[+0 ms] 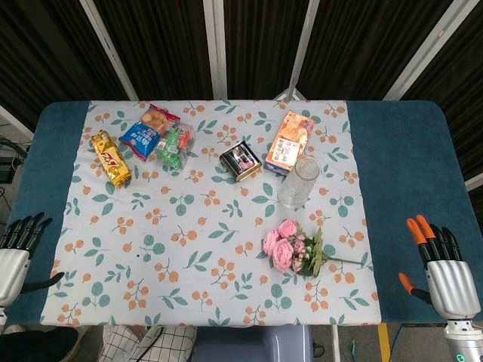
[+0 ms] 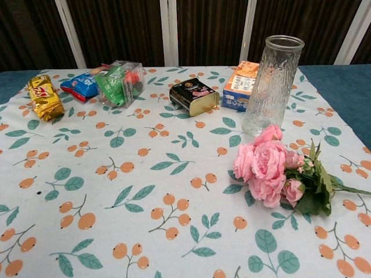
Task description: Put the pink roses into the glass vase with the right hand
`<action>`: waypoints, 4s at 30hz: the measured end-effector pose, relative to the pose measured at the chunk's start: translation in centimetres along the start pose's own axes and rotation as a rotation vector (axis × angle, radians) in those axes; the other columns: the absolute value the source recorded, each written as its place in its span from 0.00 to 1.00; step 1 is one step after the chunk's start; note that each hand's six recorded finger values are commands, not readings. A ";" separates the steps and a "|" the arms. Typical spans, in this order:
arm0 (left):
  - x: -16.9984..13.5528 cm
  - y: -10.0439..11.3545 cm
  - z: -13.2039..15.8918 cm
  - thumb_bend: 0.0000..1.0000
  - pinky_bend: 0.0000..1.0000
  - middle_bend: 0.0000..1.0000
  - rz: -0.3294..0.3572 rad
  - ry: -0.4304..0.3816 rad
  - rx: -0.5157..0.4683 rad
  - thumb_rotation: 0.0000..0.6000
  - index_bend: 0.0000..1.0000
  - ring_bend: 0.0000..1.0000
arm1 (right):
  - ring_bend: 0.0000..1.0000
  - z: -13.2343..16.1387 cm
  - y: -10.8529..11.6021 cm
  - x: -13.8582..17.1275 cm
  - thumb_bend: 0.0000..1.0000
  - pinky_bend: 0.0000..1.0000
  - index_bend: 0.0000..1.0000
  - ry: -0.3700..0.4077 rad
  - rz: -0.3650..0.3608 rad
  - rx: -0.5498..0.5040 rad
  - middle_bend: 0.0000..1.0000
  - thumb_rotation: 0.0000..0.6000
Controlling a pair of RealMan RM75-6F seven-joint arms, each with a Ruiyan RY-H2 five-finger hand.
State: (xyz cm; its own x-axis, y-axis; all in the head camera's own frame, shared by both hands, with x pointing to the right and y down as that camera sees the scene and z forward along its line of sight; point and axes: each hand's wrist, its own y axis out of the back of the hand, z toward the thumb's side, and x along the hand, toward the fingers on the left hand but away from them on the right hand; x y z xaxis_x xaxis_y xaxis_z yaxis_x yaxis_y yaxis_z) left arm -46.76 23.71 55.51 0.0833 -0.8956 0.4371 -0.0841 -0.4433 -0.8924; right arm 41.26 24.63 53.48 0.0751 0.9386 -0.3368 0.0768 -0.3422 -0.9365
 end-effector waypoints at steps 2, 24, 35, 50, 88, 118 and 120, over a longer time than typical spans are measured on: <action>0.0 0.0 0.0 0.00 0.00 0.00 0.003 -0.002 -0.003 1.00 0.00 0.00 | 0.00 0.1 0.1 0.0 0.29 0.00 0.00 0.008 -0.009 0.000 0.00 1.00; 0.1 0.0 0.2 0.00 0.00 0.00 0.000 -0.005 -0.013 1.00 0.00 0.00 | 0.00 0.2 -0.3 0.2 0.29 0.00 0.00 -0.001 0.002 -0.017 0.00 1.00; 0.1 0.1 0.0 0.00 0.00 0.00 0.000 0.007 -0.030 1.00 0.00 0.00 | 0.00 3.9 -1.9 -0.2 0.29 0.00 0.00 0.043 0.103 -0.166 0.00 1.00; 0.1 0.1 -0.2 0.00 0.00 0.00 -0.006 0.007 -0.053 1.00 0.00 0.00 | 0.00 10.8 -7.3 -3.4 0.29 0.00 0.00 0.132 0.283 -0.210 0.00 1.00; 0.3 -0.1 -0.4 0.00 0.00 0.00 -0.038 0.018 -0.082 1.00 0.00 0.00 | 0.46 18.3 -14.4 -9.5 0.29 0.24 0.46 0.128 0.338 -0.262 0.45 1.00; 0.1 -0.2 0.1 0.00 0.00 0.00 -0.048 0.005 -0.080 1.00 0.00 0.00 | 0.45 9.4 9.1 -17.3 0.29 0.24 0.46 -0.066 -0.300 -0.852 0.45 1.00; 0.1 -0.2 0.1 0.00 0.00 0.00 -0.044 0.001 -0.075 1.00 0.00 0.00 | 0.44 9.1 9.9 -17.8 0.29 0.24 0.46 -0.075 -0.328 -0.925 0.45 1.00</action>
State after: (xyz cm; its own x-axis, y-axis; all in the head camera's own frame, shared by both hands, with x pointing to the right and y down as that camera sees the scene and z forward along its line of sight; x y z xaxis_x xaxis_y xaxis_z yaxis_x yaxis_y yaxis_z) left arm -46.60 23.72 55.70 0.0881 -0.8750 0.4761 -0.1549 -0.4842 -0.8611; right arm 31.65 4.95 49.33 -0.1498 0.9826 -0.1095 0.8331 0.0658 -0.5492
